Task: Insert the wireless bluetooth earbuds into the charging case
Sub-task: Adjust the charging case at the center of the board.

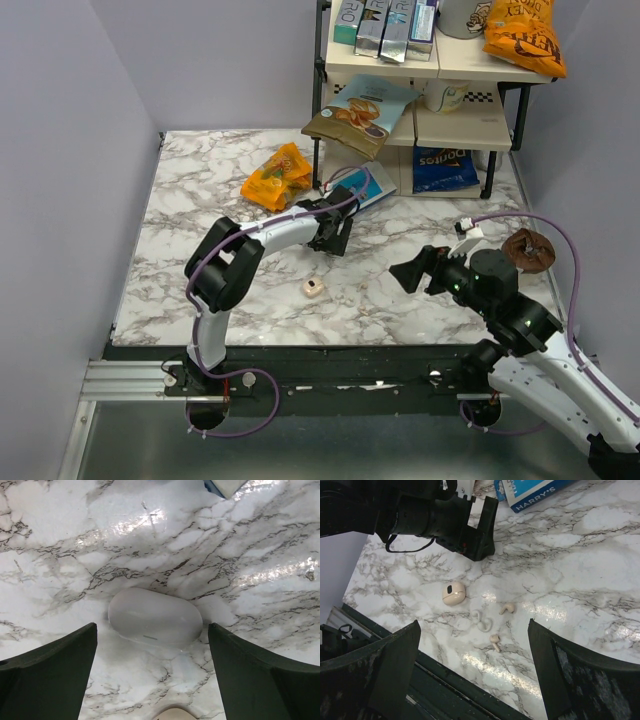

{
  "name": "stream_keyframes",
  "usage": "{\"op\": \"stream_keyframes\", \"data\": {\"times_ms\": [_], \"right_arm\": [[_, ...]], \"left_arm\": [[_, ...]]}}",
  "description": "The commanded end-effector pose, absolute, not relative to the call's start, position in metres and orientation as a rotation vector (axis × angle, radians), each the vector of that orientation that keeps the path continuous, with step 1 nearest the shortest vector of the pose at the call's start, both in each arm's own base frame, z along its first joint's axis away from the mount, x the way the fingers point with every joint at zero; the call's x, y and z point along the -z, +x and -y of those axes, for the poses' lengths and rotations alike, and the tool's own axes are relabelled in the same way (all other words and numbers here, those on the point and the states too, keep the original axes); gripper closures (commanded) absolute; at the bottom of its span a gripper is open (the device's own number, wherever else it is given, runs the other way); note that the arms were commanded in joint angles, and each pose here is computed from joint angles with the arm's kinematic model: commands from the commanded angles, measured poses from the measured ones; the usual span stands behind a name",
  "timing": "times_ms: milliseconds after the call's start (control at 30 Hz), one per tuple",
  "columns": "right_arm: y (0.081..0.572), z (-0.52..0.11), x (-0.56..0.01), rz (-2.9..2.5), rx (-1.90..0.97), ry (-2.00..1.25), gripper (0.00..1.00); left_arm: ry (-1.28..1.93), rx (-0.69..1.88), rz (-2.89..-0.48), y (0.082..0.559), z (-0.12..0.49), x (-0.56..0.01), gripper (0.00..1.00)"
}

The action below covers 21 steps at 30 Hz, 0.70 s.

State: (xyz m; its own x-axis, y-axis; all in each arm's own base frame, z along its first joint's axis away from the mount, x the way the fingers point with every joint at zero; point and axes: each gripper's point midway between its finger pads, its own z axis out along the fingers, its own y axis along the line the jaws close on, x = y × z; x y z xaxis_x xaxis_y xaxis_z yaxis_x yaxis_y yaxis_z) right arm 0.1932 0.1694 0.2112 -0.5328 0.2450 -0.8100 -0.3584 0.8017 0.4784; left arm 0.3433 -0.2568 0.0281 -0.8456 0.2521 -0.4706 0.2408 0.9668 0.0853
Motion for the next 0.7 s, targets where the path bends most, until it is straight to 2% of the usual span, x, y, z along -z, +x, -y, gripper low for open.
{"op": "stream_keyframes", "data": {"times_ms": [0,367,667], "right_arm": [[0.194,-0.166,-0.205,-2.001,-0.742,-0.071,0.03],[0.194,-0.164,-0.204,-2.002,-0.734,-0.065,0.03],[0.195,-0.165,-0.202,-2.013,-0.725,-0.069,0.03]], "left_arm": [[0.49,-0.106,-2.637,0.332,0.249,-0.017,0.01],[0.684,-0.083,-2.659,0.333,0.244,-0.008,0.02],[0.716,0.001,-2.722,0.318,0.244,0.016,0.07]]}}
